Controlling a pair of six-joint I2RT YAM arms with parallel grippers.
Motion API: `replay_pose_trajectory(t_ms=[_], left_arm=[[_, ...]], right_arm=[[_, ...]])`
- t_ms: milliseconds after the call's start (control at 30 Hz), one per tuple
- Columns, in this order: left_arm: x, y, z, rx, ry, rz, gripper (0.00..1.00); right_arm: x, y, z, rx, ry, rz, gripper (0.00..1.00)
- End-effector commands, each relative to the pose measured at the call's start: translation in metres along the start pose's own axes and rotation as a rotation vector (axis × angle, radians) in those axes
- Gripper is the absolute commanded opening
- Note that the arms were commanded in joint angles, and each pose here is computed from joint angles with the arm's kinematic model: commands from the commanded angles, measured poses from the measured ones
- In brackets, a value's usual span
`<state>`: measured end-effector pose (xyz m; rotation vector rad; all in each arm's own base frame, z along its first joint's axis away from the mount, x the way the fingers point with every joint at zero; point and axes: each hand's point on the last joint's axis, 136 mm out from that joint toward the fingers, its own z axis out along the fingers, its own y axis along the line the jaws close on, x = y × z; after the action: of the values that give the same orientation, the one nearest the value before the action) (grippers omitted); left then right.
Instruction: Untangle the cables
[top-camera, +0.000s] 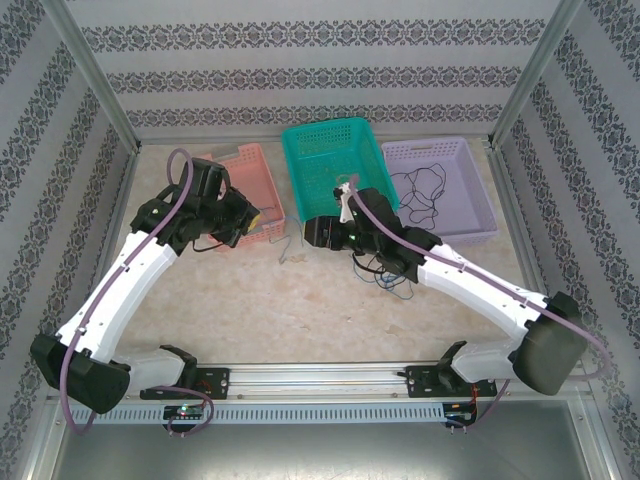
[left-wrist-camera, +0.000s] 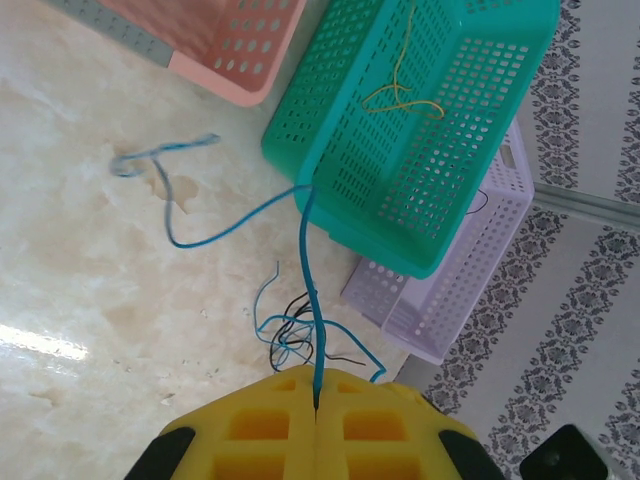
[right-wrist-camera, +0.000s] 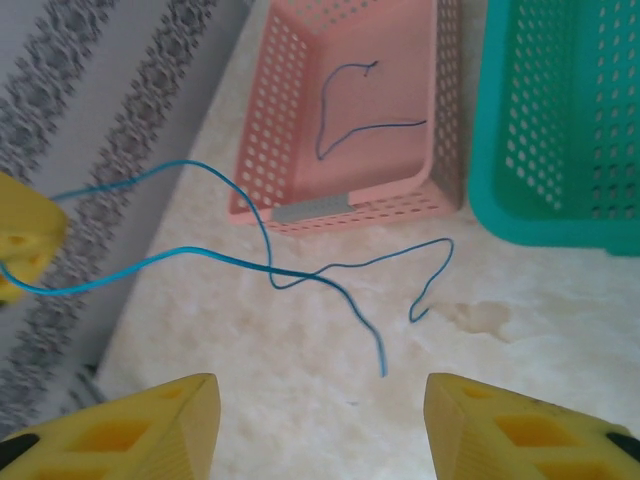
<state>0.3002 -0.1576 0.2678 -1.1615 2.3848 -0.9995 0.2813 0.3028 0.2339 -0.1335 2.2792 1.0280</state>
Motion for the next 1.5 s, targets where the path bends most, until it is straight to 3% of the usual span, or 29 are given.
replay_pose_trajectory(t_ms=[0,300,467,567,700,800,933,1000,1067,1300,1467], left_arm=[[-0.004,-0.012,0.000,0.051,0.001,-0.048,0.00],[0.000,-0.009,0.000,0.024,0.024,-0.048,0.00],[0.001,-0.007,0.001,0.017,0.031,-0.052,0.00],[0.001,-0.006,0.001,0.014,0.030,-0.053,0.00],[0.000,-0.005,0.000,0.010,0.019,-0.048,0.00],[0.000,-0.006,0.001,0.020,0.020,-0.045,0.01],[0.001,-0.001,0.001,0.003,0.025,-0.025,0.43],[0.002,0.008,0.002,-0.031,0.020,-0.012,0.56],[0.003,0.019,0.003,-0.068,0.011,0.017,0.61],[0.024,0.076,0.023,-0.244,0.036,0.112,0.53],[0.044,0.119,0.049,-0.315,0.053,0.063,0.40]], right_arm=[[0.000,0.001,0.007,-0.071,-0.012,0.141,0.58],[0.008,-0.017,0.042,-0.011,0.033,-0.055,0.59],[0.001,-0.014,0.070,0.002,0.067,-0.098,0.53],[-0.005,-0.014,0.082,0.007,0.066,-0.101,0.41],[-0.012,-0.008,0.078,0.016,0.050,-0.122,0.03],[-0.011,-0.013,0.057,0.090,0.051,-0.172,0.00],[0.011,-0.047,0.024,0.232,0.134,-0.201,0.00],[0.029,-0.070,0.010,0.288,0.205,-0.166,0.00],[0.045,-0.091,-0.003,0.333,0.256,-0.112,0.00],[0.082,-0.147,-0.040,0.458,0.327,0.105,0.00],[0.103,-0.162,-0.064,0.528,0.369,0.154,0.00]])
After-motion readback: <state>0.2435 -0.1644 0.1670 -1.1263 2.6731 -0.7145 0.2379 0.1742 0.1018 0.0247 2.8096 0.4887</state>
